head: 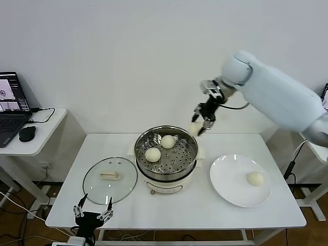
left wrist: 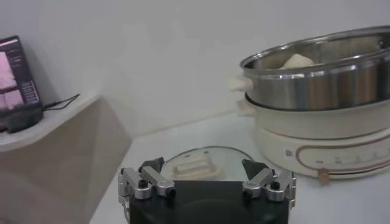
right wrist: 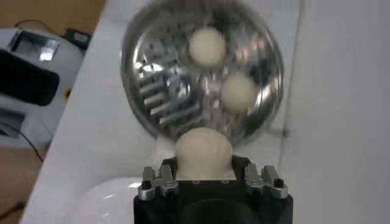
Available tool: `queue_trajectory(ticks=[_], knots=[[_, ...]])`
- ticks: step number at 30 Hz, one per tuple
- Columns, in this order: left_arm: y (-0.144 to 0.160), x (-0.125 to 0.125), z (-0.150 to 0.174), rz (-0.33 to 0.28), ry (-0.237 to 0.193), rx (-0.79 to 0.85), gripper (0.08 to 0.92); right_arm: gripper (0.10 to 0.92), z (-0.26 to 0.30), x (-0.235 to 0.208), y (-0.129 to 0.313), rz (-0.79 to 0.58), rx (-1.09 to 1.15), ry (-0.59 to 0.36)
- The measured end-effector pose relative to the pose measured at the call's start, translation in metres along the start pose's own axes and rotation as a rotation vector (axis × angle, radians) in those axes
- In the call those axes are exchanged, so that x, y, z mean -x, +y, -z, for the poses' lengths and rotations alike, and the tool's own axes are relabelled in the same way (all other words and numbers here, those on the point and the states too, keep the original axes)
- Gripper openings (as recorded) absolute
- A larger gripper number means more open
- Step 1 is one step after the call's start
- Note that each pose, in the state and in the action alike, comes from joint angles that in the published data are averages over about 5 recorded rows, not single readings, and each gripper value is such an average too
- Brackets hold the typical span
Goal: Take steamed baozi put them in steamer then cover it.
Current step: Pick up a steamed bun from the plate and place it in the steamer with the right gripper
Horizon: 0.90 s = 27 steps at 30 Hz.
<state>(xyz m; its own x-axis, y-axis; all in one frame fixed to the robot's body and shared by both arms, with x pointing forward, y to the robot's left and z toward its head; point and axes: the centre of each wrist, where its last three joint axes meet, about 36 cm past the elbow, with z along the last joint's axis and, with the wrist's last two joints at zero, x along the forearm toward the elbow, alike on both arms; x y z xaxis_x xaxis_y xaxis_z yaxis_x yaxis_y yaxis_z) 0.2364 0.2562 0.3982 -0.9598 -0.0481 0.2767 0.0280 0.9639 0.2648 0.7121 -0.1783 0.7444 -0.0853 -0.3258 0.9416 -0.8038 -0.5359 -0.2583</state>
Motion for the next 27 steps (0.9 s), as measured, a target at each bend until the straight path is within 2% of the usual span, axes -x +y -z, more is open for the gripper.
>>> queue_trajectory(ticks=[15,27], knots=[[-0.004,0.001,-0.003,0.010,0.004,-0.011,0.823,0.577,0.048,0.051,-0.006,0.070,-0.559,0.008],[-0.005,0.002,-0.005,0.018,0.008,-0.019,0.823,0.577,0.091,0.103,0.004,0.118,-0.900,0.043]])
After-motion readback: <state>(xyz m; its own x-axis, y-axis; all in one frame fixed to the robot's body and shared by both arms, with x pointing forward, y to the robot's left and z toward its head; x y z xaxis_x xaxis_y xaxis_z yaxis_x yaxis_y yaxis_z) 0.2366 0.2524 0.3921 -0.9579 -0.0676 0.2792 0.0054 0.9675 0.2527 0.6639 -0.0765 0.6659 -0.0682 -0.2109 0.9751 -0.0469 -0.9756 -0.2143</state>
